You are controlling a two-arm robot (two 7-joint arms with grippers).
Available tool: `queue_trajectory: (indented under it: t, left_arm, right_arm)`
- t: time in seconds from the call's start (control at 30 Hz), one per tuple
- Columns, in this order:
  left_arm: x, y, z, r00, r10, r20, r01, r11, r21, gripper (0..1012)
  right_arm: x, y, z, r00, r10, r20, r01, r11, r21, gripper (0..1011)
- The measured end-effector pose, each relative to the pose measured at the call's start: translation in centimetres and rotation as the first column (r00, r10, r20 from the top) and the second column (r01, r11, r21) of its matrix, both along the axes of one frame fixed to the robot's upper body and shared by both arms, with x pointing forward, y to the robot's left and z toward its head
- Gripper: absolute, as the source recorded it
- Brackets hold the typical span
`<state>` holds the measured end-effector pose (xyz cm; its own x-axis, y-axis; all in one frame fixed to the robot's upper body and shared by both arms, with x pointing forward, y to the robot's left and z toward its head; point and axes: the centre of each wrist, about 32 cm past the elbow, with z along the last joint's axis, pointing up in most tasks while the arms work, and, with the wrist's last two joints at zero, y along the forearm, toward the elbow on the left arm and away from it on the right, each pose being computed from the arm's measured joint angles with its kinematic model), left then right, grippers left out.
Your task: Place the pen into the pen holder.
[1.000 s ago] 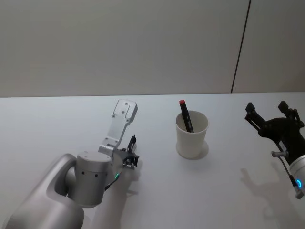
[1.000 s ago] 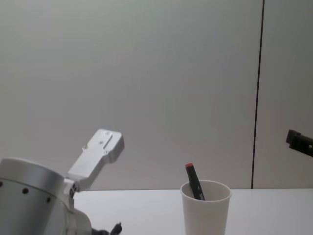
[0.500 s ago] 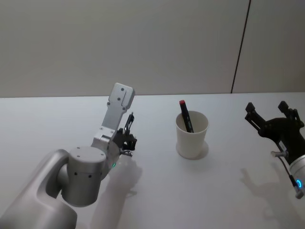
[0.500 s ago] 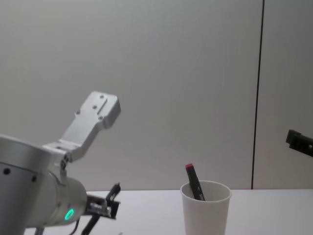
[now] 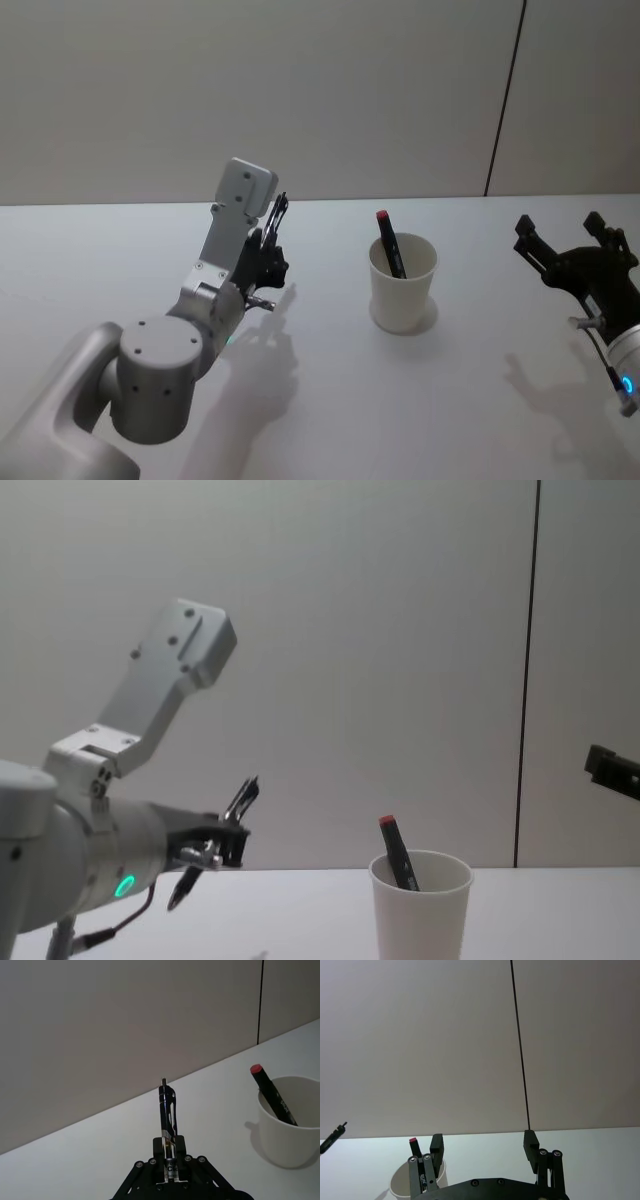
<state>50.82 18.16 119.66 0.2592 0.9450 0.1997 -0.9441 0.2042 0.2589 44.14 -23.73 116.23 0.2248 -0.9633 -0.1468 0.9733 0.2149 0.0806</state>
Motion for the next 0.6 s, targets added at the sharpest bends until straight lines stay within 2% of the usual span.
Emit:
queue_trajectory:
  t: [0.17, 0.23, 0.33, 0.37, 0.4, 0.53, 0.57, 0.6]
  left_arm:
    - [-0.29, 0.43, -0.21, 0.9966, -0.039, 0.073, 0.039, 0.9992, -0.009, 142]
    - [-0.36, 0.57, -0.29, 0.9934, -0.053, 0.101, 0.055, 0.9984, -0.013, 142]
    - [-0.53, 0.90, -0.54, 0.9834, -0.085, 0.160, 0.089, 0.9959, -0.017, 142]
    - [-0.53, 0.90, -0.54, 0.9834, -0.085, 0.160, 0.089, 0.9959, -0.017, 142]
    - [-0.57, 1.02, -0.67, 0.9771, -0.100, 0.188, 0.105, 0.9943, -0.020, 142]
    - [-0.63, 1.34, -1.05, 0.9593, -0.131, 0.250, 0.141, 0.9898, -0.021, 142]
    - [-0.65, 1.46, -1.25, 0.9509, -0.143, 0.274, 0.155, 0.9877, -0.020, 142]
    - [-0.64, 1.51, -1.33, 0.9472, -0.149, 0.284, 0.161, 0.9868, -0.020, 142]
  right_arm:
    - [0.0, 0.0, 0.0, 1.000, 0.000, 0.000, 0.000, 1.000, 0.000, 1002]
    - [0.0, 0.0, 0.0, 1.000, 0.000, 0.000, 0.000, 1.000, 0.000, 1002]
    - [0.0, 0.0, 0.0, 1.000, 0.000, 0.000, 0.000, 1.000, 0.000, 1002]
    - [0.0, 0.0, 0.0, 1.000, 0.000, 0.000, 0.000, 1.000, 0.000, 1002]
    - [0.0, 0.0, 0.0, 1.000, 0.000, 0.000, 0.000, 1.000, 0.000, 1002]
    - [0.0, 0.0, 0.0, 1.000, 0.000, 0.000, 0.000, 1.000, 0.000, 1002]
    - [0.0, 0.0, 0.0, 1.000, 0.000, 0.000, 0.000, 1.000, 0.000, 1002]
    - [0.0, 0.0, 0.0, 1.000, 0.000, 0.000, 0.000, 1.000, 0.000, 1002]
